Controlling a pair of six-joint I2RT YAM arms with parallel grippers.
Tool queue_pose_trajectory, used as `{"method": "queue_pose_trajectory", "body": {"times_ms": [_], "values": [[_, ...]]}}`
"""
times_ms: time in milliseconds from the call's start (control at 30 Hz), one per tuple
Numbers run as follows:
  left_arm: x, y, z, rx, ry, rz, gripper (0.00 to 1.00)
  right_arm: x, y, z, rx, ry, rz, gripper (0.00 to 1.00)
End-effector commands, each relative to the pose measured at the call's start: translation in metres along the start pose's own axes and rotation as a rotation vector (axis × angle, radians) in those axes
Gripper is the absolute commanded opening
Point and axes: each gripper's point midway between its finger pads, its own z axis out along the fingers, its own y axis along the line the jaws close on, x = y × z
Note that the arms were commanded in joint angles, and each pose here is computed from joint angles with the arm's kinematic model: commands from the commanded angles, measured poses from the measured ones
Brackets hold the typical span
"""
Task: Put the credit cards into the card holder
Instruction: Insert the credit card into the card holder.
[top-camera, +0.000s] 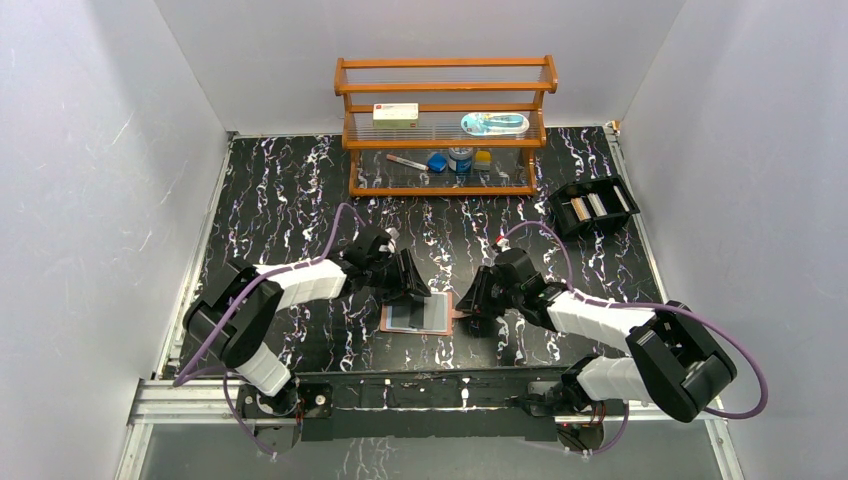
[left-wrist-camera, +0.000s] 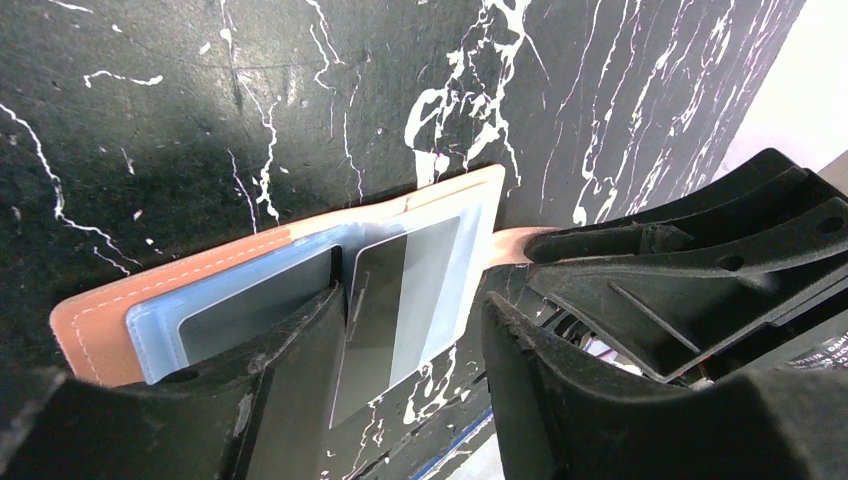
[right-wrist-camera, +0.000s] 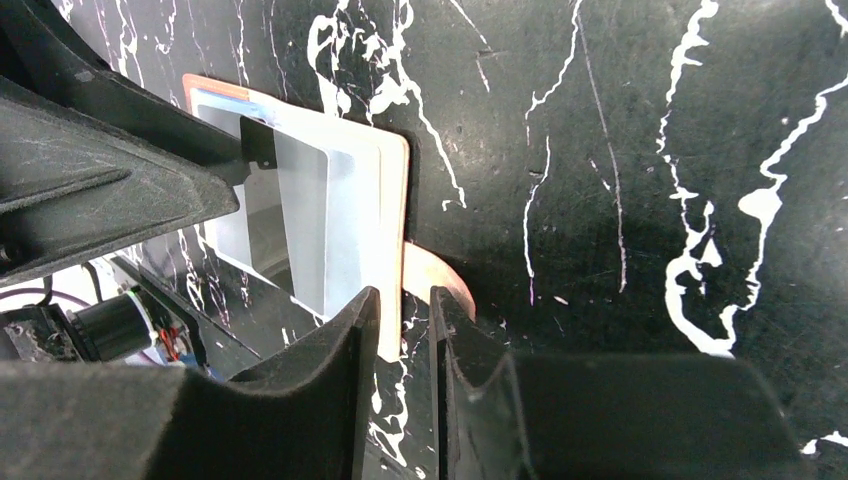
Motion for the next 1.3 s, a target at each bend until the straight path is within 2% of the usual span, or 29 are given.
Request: {"method": "queue_pose_trajectory", "body": {"times_ms": [0,333,567,767,1100,1267], "values": [[0.011,0.01,-0.007,-0.08,0.016,-0.008,0.52,0.003,0.012,-0.002,-0.054,0.012,-0.019,0.33],[0.023,0.015,-0.007,-0.122,0.034,-0.012,0.55,0.015,0.011,0.007,-0.088,0.042,0.016,0.33],[0.027,0.005,-0.002,-0.119,0.022,-0.002,0.43,0.023,0.01,0.014,-0.105,0.064,0.028,0.31],[0.026,-0.009,0.007,-0.094,0.038,0.009,0.38,0.019,0.015,0.014,-0.122,0.046,0.027,0.29],[0.025,-0.041,0.015,0.0,0.046,0.026,0.39,0.017,0.023,0.014,-0.158,0.047,0.036,0.27],[0.024,-0.056,0.017,0.035,0.04,0.022,0.43,0.018,0.021,0.011,-0.158,0.034,0.045,0.26]]}}
